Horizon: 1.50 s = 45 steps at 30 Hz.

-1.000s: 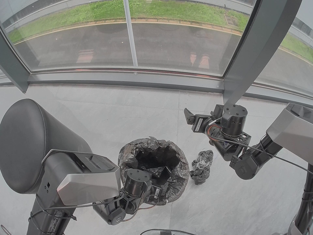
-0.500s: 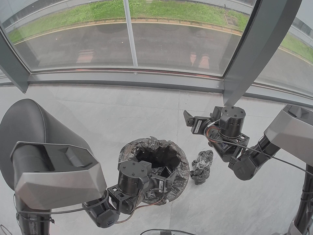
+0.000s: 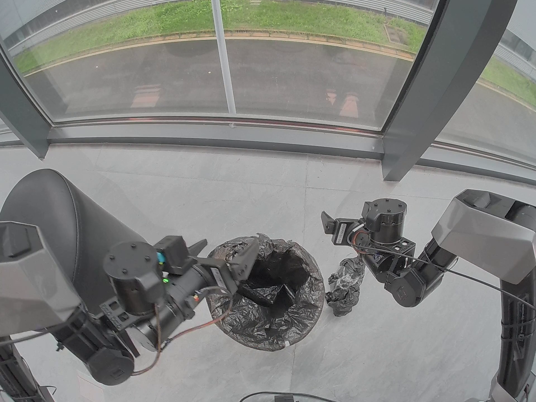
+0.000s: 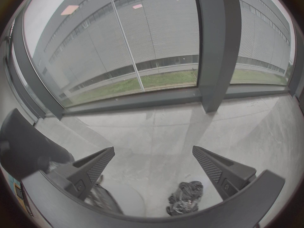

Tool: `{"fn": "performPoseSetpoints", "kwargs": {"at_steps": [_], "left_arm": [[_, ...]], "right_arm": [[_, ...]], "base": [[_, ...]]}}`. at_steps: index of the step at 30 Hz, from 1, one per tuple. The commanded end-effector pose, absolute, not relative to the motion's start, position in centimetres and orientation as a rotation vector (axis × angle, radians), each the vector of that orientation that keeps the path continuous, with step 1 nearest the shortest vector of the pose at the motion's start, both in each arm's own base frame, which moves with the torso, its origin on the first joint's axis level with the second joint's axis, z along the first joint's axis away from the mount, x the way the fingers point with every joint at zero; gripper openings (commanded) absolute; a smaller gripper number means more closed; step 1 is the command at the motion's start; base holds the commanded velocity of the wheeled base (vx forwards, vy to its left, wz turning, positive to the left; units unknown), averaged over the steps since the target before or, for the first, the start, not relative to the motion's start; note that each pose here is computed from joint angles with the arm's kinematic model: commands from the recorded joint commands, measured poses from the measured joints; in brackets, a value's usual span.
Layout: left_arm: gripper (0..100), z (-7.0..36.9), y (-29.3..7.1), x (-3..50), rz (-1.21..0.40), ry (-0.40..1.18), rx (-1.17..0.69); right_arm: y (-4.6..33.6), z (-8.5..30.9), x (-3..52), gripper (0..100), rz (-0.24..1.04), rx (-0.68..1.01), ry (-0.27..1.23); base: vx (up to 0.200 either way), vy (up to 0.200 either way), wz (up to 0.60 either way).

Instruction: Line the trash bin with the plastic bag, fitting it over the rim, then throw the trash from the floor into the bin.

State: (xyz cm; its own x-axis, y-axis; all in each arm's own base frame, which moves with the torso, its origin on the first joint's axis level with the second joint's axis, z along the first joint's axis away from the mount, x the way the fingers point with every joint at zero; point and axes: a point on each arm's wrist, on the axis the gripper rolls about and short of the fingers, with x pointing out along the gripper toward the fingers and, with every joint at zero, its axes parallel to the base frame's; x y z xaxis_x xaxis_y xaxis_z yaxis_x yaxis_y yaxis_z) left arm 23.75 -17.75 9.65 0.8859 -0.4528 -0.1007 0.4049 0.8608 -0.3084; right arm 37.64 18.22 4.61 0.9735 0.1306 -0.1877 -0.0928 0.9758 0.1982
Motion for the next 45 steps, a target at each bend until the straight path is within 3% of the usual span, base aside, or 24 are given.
{"fn": "performPoseSetpoints", "kwargs": {"at_steps": [1,8,15,19,45], "left_arm": [[100,13.4,-13.5,23.6,-0.418,0.056,-0.367],[100,13.8,-9.5,24.9,-0.468,0.077,-0.404],[100,13.9,-6.5,26.2,-0.441,0.074,-0.436],[100,13.7,-5.7,26.6,-0.412,0.071,-0.437],[100,11.9,-5.7,27.8,-0.392,0.125,-0.438]], "right_arm": [[16.2,1.5,38.6,100,0.046,0.152,0.305],[15.6,1.8,39.1,100,0.008,0.105,0.437],[17.8,2.7,41.2,100,0.015,0.037,0.582],[18.8,1.0,43.4,100,0.004,0.024,0.633],[16.5,-3.1,47.5,100,-0.022,0.021,0.819]], "base": [[0.0,0.0,0.0],[0.0,0.0,0.0],[0.0,0.0,0.0],[0.0,0.0,0.0],[0.0,0.0,0.0]]}}
